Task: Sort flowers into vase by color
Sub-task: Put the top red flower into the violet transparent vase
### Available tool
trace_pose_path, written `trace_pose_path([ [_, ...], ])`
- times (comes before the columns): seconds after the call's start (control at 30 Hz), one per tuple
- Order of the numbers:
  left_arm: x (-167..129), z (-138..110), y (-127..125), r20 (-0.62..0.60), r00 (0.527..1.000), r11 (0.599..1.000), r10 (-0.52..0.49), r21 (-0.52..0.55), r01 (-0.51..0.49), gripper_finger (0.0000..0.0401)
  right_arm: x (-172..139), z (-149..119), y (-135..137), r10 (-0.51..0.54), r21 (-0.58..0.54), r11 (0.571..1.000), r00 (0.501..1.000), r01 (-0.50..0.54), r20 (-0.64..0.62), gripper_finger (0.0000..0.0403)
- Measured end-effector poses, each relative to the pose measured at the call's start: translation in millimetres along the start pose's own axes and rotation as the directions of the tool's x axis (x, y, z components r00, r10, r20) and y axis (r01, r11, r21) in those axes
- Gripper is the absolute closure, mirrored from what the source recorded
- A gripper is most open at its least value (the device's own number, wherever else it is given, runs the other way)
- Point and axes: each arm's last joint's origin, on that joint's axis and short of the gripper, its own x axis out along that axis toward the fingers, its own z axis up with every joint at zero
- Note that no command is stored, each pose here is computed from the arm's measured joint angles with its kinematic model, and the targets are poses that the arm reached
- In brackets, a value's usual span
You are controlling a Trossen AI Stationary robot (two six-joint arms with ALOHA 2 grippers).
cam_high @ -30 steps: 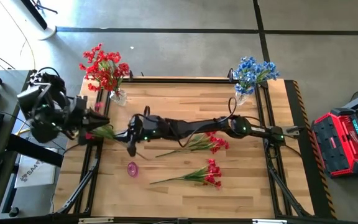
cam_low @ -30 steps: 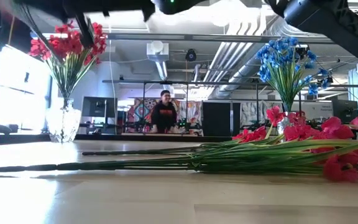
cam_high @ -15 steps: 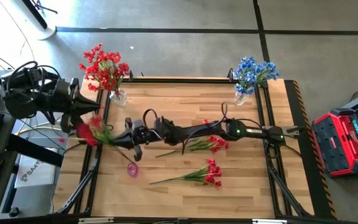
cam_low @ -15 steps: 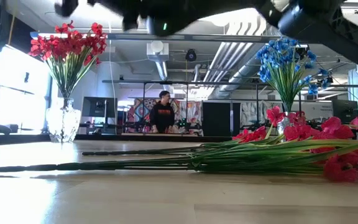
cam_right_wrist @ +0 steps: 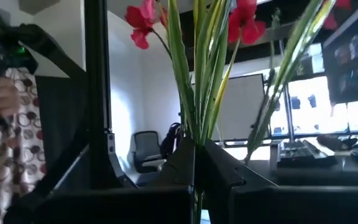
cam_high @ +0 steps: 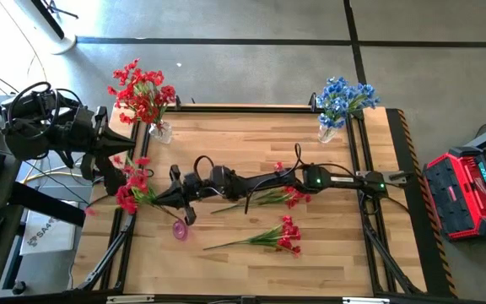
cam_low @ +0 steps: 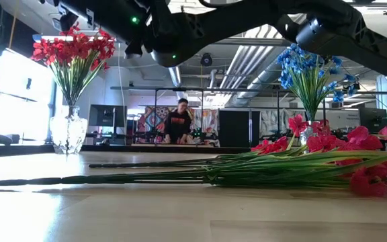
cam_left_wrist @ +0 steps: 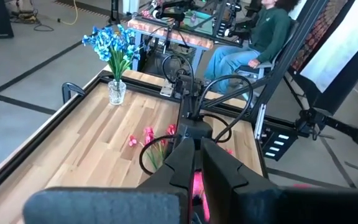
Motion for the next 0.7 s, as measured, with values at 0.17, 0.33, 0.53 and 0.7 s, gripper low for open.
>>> trace_pose_path([
  [0.17, 0, 0, 0, 0.0, 1.0, 1.0, 0.0, -0.026, 0.0, 0.0387, 1, -4, 6, -0.008, -0.066, 0.998, 1.0, 0.009, 0.012, 0.0403],
  [0.33, 0, 0, 0, 0.0, 1.0, 1.0, 0.0, -0.027, 0.0, 0.0387, 5, -8, 21, -0.027, -0.073, 0.997, 0.999, 0.03, 0.039, 0.0403],
  [0.53, 0, 0, 0, 0.001, 1.0, 1.0, 0.0, -0.028, 0.0, 0.0387, 8, -9, 34, -0.078, -0.077, 0.994, 0.995, 0.083, 0.064, 0.0403],
  [0.7, 0, 0, 0, 0.001, 1.0, 0.999, 0.0, -0.045, 0.0, 0.0387, 9, -15, 33, -0.131, -0.102, 0.986, 0.991, 0.131, 0.01, 0.0403],
])
